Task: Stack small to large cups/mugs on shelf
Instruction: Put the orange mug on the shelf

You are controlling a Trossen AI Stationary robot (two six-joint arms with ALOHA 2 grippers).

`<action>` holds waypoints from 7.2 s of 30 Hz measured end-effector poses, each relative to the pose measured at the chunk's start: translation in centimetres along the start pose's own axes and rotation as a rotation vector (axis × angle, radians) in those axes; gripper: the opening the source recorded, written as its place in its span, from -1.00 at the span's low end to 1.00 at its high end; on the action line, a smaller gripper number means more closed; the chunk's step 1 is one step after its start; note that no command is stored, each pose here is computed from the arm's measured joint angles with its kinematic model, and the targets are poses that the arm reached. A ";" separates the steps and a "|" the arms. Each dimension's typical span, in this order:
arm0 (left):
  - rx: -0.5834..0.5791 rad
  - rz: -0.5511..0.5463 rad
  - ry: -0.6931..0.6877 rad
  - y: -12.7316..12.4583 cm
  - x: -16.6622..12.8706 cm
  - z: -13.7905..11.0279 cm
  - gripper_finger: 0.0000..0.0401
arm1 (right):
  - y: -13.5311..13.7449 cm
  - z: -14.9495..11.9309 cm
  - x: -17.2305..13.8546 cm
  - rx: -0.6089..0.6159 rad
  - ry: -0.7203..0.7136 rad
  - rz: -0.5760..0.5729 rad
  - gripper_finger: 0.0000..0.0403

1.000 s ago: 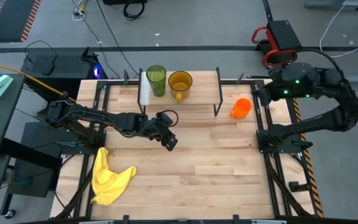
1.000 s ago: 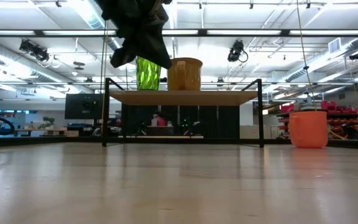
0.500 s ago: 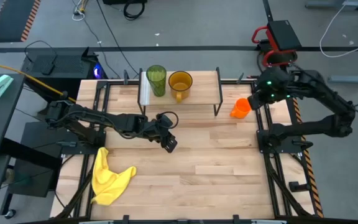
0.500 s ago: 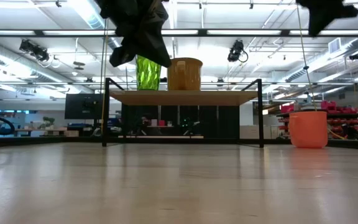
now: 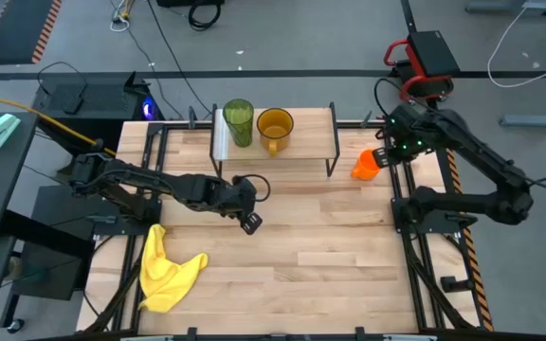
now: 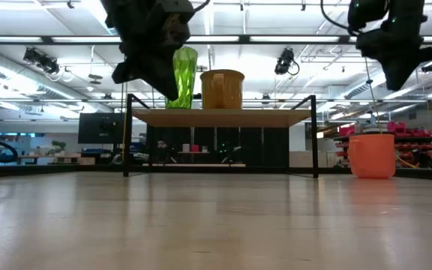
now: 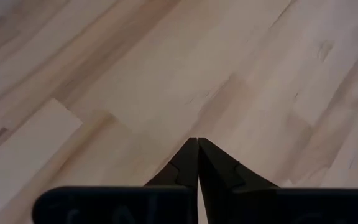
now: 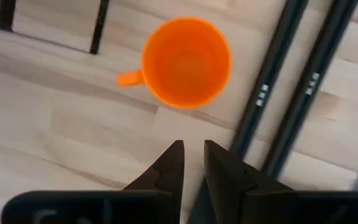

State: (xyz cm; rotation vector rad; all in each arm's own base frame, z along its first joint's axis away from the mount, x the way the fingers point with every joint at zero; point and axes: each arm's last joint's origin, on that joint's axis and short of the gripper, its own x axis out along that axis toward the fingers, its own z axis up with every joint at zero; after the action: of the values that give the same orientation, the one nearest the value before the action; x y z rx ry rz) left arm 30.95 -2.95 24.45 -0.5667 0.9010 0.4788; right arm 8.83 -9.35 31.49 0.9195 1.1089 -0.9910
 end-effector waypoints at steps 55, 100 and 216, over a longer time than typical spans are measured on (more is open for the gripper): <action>-0.051 -0.051 -0.125 -0.2 0.1 1.6 -0.93 | -2.9 4.0 9.9 0.129 0.068 0.043 -0.67; -0.053 -0.043 -0.124 0.9 0.4 2.6 -0.89 | 5.0 -0.5 9.7 -0.109 0.206 0.099 -0.75; 0.111 -0.195 -0.065 1.4 0.8 3.7 -0.78 | 7.7 -9.2 9.1 0.611 -0.395 0.049 -0.95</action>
State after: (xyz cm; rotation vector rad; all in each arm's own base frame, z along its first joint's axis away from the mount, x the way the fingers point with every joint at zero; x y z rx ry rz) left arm 32.72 0.63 25.29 -0.5281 0.7957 0.2680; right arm 14.96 0.12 21.51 1.1584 0.4456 -1.4339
